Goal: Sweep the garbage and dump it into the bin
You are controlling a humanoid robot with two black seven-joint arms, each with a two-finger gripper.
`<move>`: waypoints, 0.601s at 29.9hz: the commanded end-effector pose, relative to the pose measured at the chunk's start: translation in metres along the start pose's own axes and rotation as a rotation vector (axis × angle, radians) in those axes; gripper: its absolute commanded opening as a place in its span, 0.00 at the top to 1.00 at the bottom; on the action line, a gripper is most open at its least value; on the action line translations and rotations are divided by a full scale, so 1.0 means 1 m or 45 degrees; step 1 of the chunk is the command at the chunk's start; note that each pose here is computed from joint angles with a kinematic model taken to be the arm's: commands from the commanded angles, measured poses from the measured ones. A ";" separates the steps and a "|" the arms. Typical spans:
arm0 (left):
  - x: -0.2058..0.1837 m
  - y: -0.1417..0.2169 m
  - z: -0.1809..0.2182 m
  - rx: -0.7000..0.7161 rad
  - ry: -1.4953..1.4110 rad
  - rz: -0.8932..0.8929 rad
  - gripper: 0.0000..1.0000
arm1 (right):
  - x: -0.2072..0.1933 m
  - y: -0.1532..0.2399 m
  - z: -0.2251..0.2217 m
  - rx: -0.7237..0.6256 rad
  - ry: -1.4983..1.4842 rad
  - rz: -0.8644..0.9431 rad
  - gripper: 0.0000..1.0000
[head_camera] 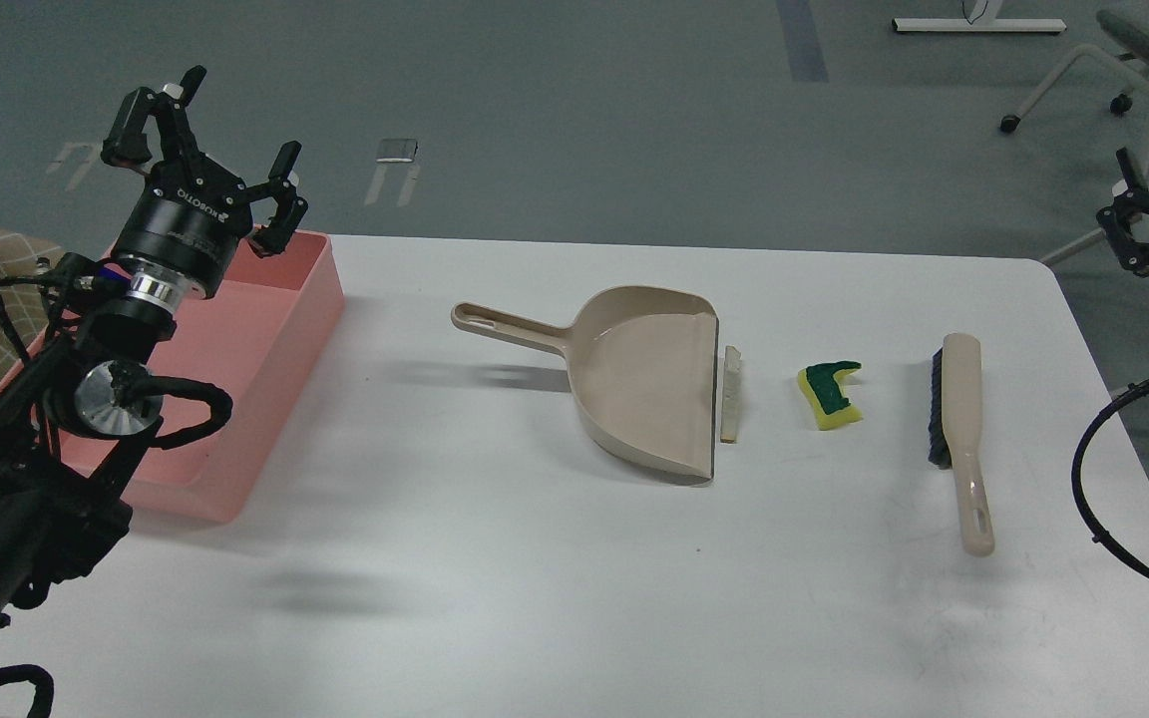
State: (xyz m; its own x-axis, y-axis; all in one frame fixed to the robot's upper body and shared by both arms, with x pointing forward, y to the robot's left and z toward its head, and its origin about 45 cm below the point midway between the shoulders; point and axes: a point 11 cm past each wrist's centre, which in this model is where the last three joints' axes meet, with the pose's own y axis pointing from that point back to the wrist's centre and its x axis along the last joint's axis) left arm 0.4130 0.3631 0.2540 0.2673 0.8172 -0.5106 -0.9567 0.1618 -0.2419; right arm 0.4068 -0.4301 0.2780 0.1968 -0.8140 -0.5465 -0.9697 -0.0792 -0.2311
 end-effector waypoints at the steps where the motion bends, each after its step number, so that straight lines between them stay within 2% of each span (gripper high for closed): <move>1: -0.001 0.000 -0.001 -0.003 -0.001 -0.002 0.02 | 0.000 0.001 0.000 -0.001 0.000 0.001 0.00; 18: -0.001 -0.007 0.005 -0.016 -0.013 0.014 0.02 | -0.001 -0.001 -0.001 0.009 0.001 -0.005 0.00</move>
State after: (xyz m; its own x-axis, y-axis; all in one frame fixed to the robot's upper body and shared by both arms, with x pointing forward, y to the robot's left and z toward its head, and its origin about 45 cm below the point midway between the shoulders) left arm 0.4172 0.3637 0.2594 0.2580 0.8236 -0.5051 -0.9577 0.1491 -0.2460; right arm 0.4074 -0.4288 0.2811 0.2045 -0.8135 -0.5444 -0.9673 -0.0828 -0.2396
